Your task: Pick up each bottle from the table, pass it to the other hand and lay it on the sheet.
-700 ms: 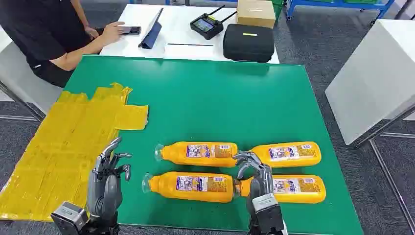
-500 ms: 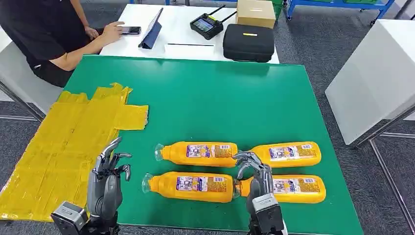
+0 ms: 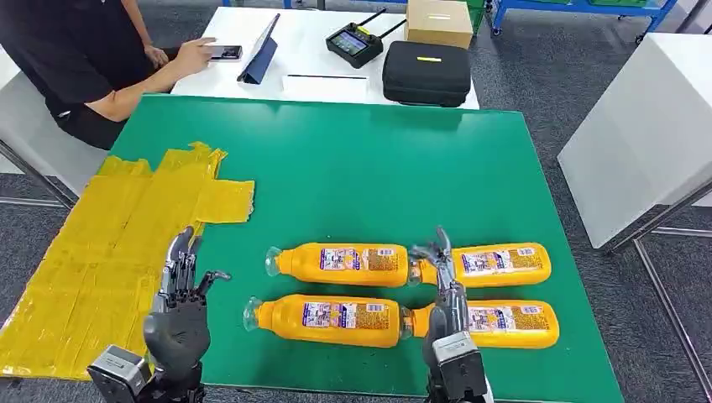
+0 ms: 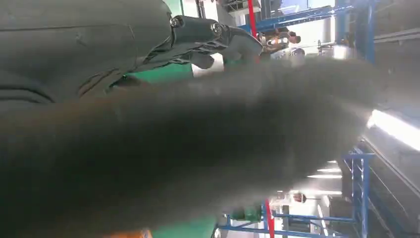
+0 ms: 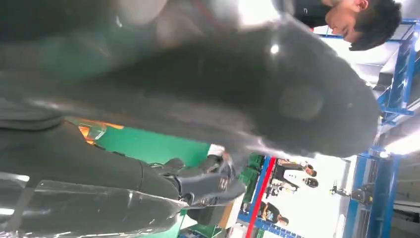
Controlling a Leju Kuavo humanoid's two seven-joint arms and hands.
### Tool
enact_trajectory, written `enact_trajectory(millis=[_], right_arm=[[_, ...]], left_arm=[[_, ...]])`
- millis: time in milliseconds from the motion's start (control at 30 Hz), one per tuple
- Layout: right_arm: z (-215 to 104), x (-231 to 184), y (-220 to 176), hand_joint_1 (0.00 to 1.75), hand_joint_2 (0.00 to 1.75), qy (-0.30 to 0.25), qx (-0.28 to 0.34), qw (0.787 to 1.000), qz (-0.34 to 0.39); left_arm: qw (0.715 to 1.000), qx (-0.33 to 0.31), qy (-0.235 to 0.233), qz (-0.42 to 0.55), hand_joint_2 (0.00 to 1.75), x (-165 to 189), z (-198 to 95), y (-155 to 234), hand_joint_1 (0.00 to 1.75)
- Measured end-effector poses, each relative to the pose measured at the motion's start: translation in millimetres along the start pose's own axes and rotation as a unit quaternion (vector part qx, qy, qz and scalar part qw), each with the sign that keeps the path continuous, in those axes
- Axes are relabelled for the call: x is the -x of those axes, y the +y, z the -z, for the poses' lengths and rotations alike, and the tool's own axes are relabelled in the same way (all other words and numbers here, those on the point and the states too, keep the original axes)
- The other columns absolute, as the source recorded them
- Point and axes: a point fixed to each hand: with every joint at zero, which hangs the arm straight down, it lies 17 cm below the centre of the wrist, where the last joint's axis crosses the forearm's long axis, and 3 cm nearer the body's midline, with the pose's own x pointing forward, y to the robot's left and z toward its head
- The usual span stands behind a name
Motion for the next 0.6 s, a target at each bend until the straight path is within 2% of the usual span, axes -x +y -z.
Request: enact_trajectory(millis=[200,233,267,400,467,600], right_arm=[[0.0,0.0,0.0,0.0,0.0,0.0,0.0,1.0,0.0],[0.0,0.0,0.0,0.72,0.0,0.0,0.0,1.0,0.0],[0.0,0.0,0.0,1.54,0.0,0.0,0.0,1.0,0.0],[0.0,0.0,0.0,1.54,0.0,0.0,0.0,1.0,0.0],[0.0,0.0,0.0,1.75,0.0,0.0,0.0,1.0,0.0],[0.0,0.0,0.0,1.75,0.0,0.0,0.0,1.0,0.0]], left_arm=[[1.0,0.0,0.0,0.0,0.0,0.0,0.0,0.0,0.0],[1.0,0.0,0.0,0.0,0.0,0.0,0.0,0.0,1.05],[1.0,0.0,0.0,0.0,0.0,0.0,0.0,0.0,1.64],[1.0,0.0,0.0,0.0,0.0,0.0,0.0,0.0,1.64],[1.0,0.0,0.0,0.0,0.0,0.0,0.0,0.0,1.75],[1.0,0.0,0.0,0.0,0.0,0.0,0.0,0.0,1.75]])
